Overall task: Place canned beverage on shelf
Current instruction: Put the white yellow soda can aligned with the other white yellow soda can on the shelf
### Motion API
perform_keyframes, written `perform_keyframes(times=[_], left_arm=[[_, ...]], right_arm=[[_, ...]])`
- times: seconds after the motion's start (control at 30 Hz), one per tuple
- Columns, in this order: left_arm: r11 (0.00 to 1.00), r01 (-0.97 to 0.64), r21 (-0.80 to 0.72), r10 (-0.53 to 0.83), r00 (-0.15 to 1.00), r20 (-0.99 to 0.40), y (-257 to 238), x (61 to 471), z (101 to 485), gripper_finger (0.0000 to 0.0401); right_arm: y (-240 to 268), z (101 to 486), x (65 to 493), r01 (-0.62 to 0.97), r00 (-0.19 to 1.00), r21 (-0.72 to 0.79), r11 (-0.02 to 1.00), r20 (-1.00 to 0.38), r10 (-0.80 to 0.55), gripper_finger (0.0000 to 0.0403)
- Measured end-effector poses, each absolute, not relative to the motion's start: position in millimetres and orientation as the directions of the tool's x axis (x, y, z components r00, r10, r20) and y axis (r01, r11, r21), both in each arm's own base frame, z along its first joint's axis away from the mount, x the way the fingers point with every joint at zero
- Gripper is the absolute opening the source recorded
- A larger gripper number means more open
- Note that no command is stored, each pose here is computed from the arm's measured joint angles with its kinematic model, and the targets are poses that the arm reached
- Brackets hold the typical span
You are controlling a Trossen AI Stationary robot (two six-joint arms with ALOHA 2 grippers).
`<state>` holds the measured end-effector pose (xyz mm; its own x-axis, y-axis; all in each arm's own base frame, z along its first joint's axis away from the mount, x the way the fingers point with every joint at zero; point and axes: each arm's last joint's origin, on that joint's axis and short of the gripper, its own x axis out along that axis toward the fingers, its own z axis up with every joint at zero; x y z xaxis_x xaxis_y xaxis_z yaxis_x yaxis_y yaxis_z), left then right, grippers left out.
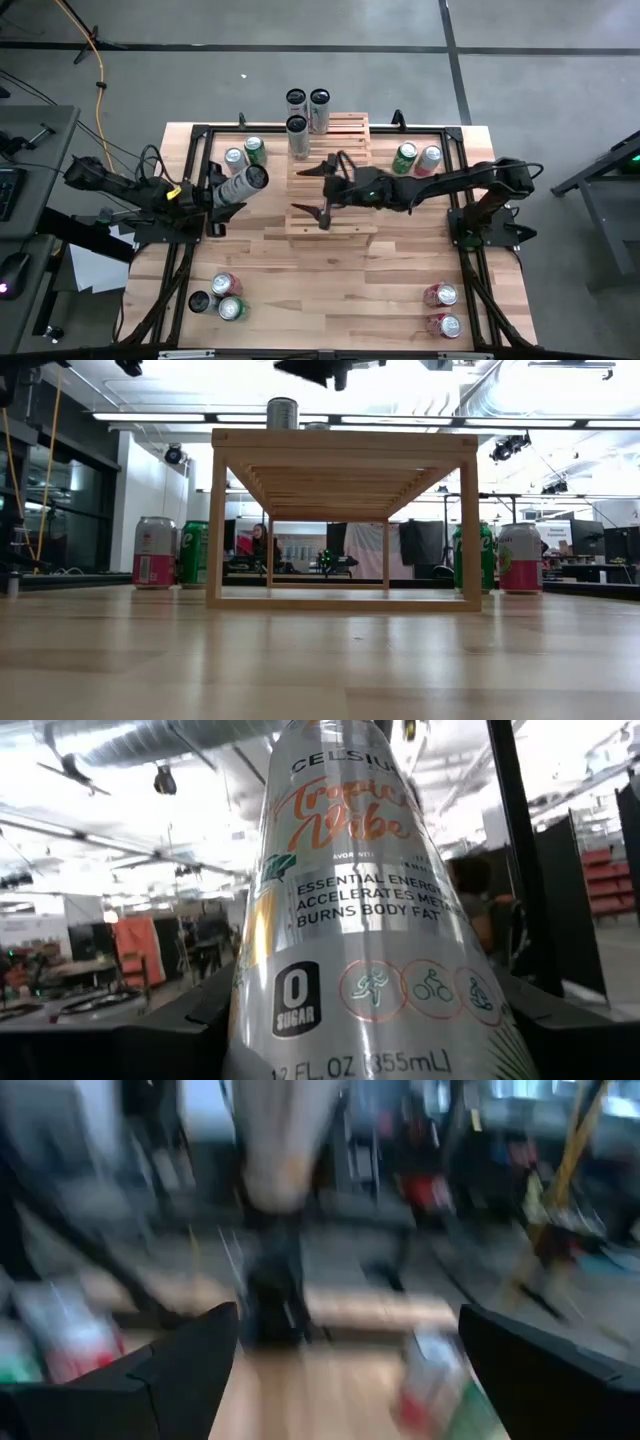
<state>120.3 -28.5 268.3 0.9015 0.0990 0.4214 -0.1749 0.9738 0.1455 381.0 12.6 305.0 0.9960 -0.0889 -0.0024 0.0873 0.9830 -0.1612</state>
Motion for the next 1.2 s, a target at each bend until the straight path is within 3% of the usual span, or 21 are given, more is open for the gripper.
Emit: perform_keyframes(times=[0.1,0.17,0.5,0.7,1.2], left_arm=[[0.973,-0.175,0.149,0.095,0.897,0.431,-27,124,264,0.0234],[0.974,-0.174,0.144,0.094,0.893,0.441,-25,128,261,0.0234],[0.986,-0.151,0.077,0.103,0.894,0.436,-16,159,243,0.0234],[0.991,-0.130,0.038,0.100,0.892,0.441,-11,177,232,0.0234],[0.998,-0.046,0.031,0.031,0.921,0.388,-15,229,218,0.0234]], right_arm=[[6,305,377,0.034,0.984,-0.104,0.994,0.176,-0.016,0.0364],[3,301,376,0.022,0.976,-0.084,0.996,0.218,-0.004,0.0364],[11,279,384,0.000,0.985,-0.082,0.997,0.175,0.014,0.0364],[9,278,385,0.061,0.983,-0.074,0.995,0.176,-0.047,0.0364],[10,281,384,0.062,0.976,-0.068,0.996,0.211,-0.046,0.0364]])
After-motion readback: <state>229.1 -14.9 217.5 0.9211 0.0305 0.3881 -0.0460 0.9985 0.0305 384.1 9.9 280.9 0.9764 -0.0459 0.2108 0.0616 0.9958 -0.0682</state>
